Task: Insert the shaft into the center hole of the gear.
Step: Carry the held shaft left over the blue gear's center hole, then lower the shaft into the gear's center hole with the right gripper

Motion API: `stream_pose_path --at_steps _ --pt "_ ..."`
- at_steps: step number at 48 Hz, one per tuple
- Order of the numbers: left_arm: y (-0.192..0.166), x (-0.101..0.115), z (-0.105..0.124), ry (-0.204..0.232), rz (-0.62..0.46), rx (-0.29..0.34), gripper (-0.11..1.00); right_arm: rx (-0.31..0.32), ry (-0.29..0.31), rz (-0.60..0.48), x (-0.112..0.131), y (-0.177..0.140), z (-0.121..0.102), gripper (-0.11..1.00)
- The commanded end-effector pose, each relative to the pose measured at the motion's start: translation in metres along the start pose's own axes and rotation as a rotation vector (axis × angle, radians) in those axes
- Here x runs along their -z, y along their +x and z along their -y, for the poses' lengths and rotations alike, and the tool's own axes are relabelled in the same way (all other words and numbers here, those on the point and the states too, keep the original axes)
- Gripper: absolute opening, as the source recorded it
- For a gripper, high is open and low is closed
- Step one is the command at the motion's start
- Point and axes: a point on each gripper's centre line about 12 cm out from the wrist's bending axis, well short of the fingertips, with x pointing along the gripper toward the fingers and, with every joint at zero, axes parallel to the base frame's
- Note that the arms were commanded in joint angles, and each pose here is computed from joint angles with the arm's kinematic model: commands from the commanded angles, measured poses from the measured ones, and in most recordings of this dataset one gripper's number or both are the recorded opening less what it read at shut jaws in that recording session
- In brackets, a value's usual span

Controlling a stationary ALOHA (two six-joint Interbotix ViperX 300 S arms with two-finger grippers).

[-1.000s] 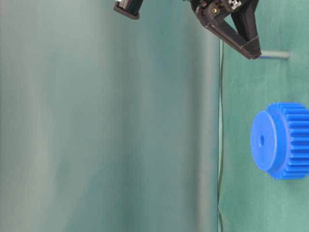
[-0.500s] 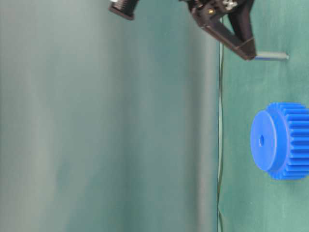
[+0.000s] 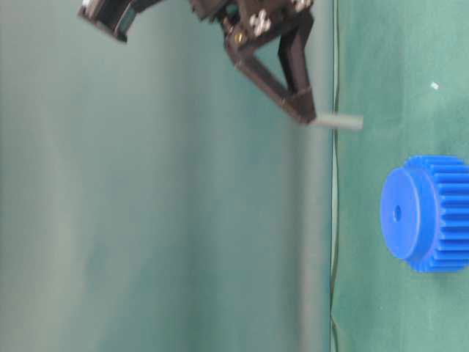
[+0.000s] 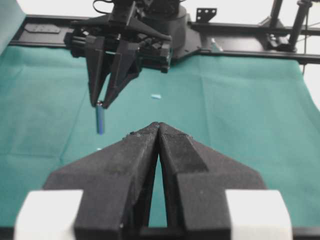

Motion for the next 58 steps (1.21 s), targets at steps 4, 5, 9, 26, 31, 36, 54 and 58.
stream_pose_path --at_steps 4,5,9,26,31,36,54,58 --pt "0.002 -0.009 0.0 0.002 0.023 -0.002 0.02 -0.03 -0.018 0.026 -0.023 0.016 -0.013 0.16" --pt "0.002 -0.009 0.0 0.002 0.023 -0.002 0.02 -0.033 -0.022 0.026 -0.025 0.018 -0.015 0.16" --pt "0.002 -0.01 0.0 0.003 0.025 -0.002 0.02 -0.046 -0.032 0.013 -0.031 0.029 -0.021 0.16" --pt "0.002 -0.007 0.0 0.003 0.008 -0.002 0.02 -0.057 -0.039 -0.005 -0.038 0.051 -0.028 0.16" --pt "0.002 -0.007 0.0 0.003 0.008 -0.002 0.02 -0.054 -0.037 -0.019 -0.034 0.055 -0.028 0.16" --pt "0.002 -0.007 0.0 0.005 0.008 -0.002 0.02 -0.048 -0.034 -0.032 -0.027 0.061 -0.026 0.16" --pt "0.002 -0.007 0.0 0.003 0.008 -0.002 0.02 -0.045 -0.033 0.023 -0.032 0.064 -0.026 0.16" --pt "0.002 -0.007 0.0 0.003 0.008 -0.002 0.02 -0.046 -0.033 0.038 -0.034 0.064 -0.027 0.16"
